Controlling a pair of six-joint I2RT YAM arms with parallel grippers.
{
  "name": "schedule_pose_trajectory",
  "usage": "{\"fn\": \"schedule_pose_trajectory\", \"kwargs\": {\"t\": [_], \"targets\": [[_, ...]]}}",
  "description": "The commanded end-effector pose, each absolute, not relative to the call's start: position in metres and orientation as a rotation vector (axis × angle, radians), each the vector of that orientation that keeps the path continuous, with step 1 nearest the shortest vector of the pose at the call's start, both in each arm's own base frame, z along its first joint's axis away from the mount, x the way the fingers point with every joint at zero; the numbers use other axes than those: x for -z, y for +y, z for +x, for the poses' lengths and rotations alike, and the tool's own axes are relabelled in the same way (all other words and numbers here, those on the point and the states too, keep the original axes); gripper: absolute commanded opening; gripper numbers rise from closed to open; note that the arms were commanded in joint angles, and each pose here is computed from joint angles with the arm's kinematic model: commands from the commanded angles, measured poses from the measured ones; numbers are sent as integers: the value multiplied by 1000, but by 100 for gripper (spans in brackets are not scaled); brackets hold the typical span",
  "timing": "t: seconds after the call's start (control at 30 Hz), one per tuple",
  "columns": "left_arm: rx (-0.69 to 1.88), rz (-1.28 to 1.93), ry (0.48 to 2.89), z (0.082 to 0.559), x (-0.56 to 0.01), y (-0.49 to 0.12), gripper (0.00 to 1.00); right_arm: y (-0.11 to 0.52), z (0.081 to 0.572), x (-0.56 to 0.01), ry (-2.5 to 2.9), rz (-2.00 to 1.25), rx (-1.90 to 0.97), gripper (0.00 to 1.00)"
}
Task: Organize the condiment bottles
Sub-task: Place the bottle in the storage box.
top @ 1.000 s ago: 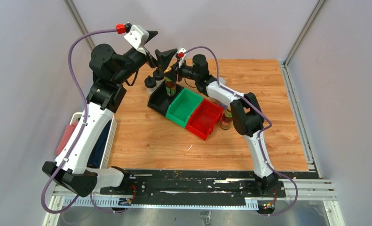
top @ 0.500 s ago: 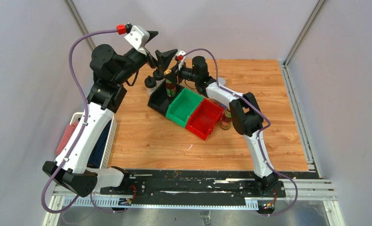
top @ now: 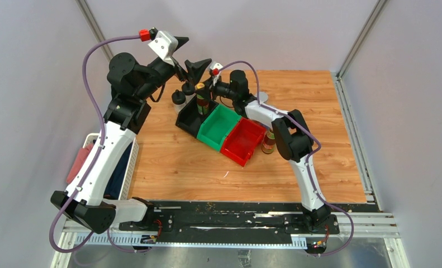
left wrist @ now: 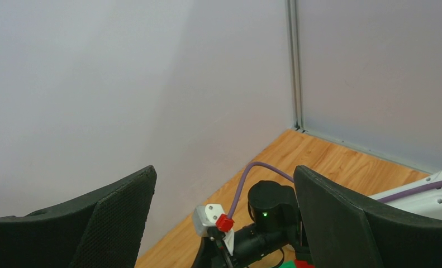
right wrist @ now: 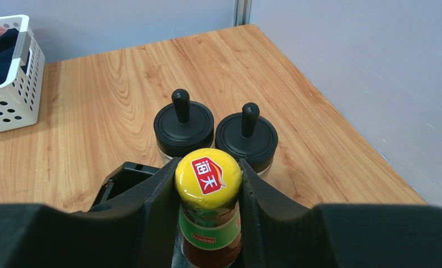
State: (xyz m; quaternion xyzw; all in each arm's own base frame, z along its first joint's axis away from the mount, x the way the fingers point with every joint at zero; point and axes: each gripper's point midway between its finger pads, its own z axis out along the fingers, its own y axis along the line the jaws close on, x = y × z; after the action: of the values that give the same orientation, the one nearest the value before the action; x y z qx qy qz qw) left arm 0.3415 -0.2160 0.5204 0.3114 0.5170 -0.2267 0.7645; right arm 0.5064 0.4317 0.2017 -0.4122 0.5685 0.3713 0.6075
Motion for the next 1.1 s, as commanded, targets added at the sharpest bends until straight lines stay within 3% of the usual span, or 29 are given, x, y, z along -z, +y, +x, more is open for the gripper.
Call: {"fn": "schedule_pose_trajectory", "kwargs": {"t": [0.0, 0.3, 0.33, 0.4, 1.07], "targets": [[503, 698, 1099, 338, -522, -221, 100, 422, 510, -220, 1267, -939, -798, 34], [508, 696, 1096, 337, -524, -221, 100, 422, 510, -222, 1273, -937, -788, 58], [508, 697, 1095, 336, -525, -221, 100, 423, 509, -221, 1274, -940, -789, 68], [509, 697, 1095, 336, -524, -221, 100, 423, 509, -221, 1278, -940, -788, 74], [502, 634, 1116, 337, -535, -213, 100, 427, 503, -273, 1207, -947, -764, 81]]}}
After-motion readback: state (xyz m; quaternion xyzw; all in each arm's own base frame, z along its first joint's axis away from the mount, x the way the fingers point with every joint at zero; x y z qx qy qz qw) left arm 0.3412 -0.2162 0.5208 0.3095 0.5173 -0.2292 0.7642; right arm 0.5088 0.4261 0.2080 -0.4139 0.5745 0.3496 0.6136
